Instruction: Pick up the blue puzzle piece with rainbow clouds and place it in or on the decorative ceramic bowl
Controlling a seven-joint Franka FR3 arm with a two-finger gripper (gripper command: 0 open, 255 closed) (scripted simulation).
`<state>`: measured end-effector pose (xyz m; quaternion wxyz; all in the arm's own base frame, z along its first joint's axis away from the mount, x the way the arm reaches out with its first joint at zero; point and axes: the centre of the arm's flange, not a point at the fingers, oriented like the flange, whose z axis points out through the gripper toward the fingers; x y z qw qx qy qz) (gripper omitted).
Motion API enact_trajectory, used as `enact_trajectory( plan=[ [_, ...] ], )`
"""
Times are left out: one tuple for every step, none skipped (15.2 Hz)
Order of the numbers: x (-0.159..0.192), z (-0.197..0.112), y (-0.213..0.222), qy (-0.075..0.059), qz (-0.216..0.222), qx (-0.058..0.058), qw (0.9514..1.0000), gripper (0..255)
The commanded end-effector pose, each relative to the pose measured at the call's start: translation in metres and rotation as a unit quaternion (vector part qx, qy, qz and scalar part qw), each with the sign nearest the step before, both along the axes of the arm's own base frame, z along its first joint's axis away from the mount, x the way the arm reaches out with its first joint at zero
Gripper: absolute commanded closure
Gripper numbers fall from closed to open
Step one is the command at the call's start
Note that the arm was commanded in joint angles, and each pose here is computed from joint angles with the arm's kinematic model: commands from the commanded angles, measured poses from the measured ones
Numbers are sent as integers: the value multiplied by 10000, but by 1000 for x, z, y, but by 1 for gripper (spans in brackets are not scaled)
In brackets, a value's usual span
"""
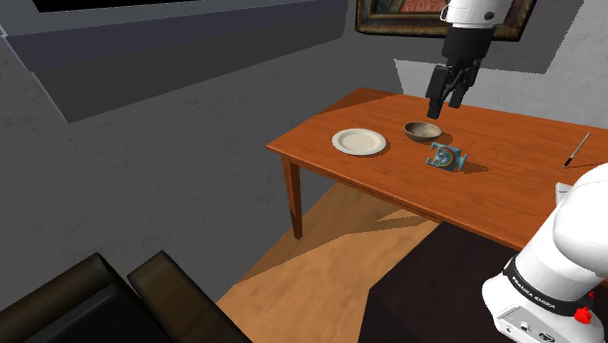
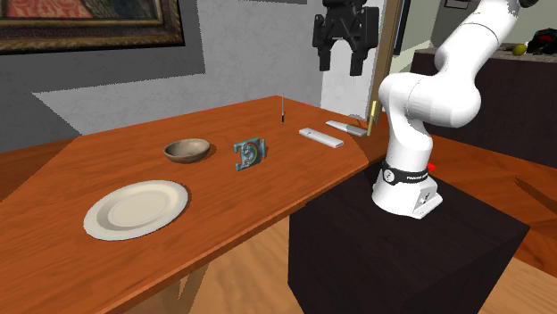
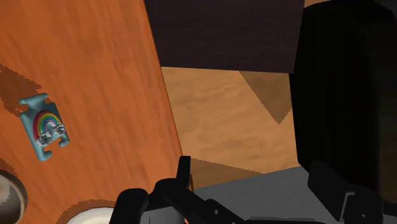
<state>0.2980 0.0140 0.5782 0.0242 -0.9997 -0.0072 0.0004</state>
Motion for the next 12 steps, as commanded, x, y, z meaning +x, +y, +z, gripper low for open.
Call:
enact_trajectory(
  plan=[
    [0,0,0,0,0,0,10000,0],
    [0,-8,-11,-4,42,-2,10000,0],
    [0,-15,-21,-8,85,-4,10000,0],
    [1,-23,-32,-12,127,-6,9999,0],
    [1,-31,-43,-16,169,-8,9999,0],
    [2,-38,-53,-20,211,-9,9998,0],
    [2,-46,-64,-24,254,-11,9997,0],
    [3,-54,-75,-27,296,-13,9996,0],
    [4,-61,-85,-31,338,-15,9994,0],
    [5,-69,-96,-35,380,-17,9993,0],
    [6,-77,-107,-39,423,-19,9991,0],
    [7,-84,-117,-43,465,-21,9989,0]
  ],
)
